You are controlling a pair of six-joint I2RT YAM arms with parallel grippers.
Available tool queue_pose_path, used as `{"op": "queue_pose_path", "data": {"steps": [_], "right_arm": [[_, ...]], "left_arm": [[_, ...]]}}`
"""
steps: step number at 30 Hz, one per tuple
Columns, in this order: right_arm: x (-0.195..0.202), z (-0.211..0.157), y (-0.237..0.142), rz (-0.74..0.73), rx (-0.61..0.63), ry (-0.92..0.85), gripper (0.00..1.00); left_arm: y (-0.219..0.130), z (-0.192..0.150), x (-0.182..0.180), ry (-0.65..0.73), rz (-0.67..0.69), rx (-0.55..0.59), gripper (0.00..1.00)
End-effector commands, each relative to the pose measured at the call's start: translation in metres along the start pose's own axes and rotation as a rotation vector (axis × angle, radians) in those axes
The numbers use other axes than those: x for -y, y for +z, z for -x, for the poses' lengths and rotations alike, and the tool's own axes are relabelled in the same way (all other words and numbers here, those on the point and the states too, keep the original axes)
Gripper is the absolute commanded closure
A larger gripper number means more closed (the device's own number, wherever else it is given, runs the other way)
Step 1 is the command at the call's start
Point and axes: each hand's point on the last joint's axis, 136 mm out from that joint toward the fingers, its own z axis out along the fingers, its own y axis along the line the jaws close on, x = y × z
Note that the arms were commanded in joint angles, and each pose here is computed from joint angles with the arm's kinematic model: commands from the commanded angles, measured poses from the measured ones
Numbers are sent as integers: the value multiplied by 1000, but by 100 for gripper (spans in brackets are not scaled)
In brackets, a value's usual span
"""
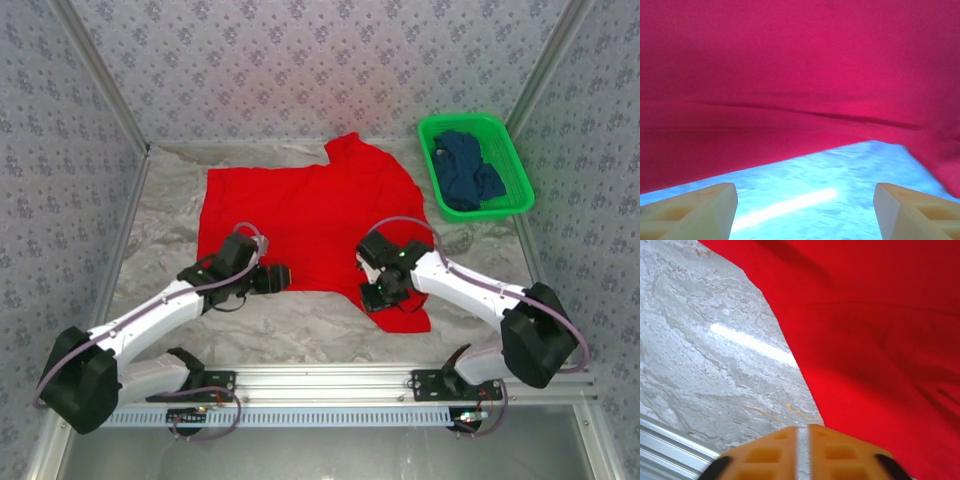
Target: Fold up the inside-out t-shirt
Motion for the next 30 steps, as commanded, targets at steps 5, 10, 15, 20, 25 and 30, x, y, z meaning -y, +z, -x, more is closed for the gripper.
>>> {"op": "queue_pose_path", "data": {"steps": [5,10,15,20,25,30], "right_arm": [[27,-10,8,-221,2,29,50],[26,-18,27,-233,-28,41,45],[31,-25,42,-265,-81,39,50],[35,-30,50,-292,-123,29,67],[26,-37,39,-215,-170,-8,100],[-8,-37,10,150,-157,73,100]], "left_arm": [[-26,32,-96,-204,324,108,26],[-43,50,-154,-329,457,178,24],[-41,69,-163,-320,482,163,23],[-36,77,-149,-340,398,173,23],[-33,68,-134,-324,327,147,23],[-33,62,-102,-267,222,127,24]]}}
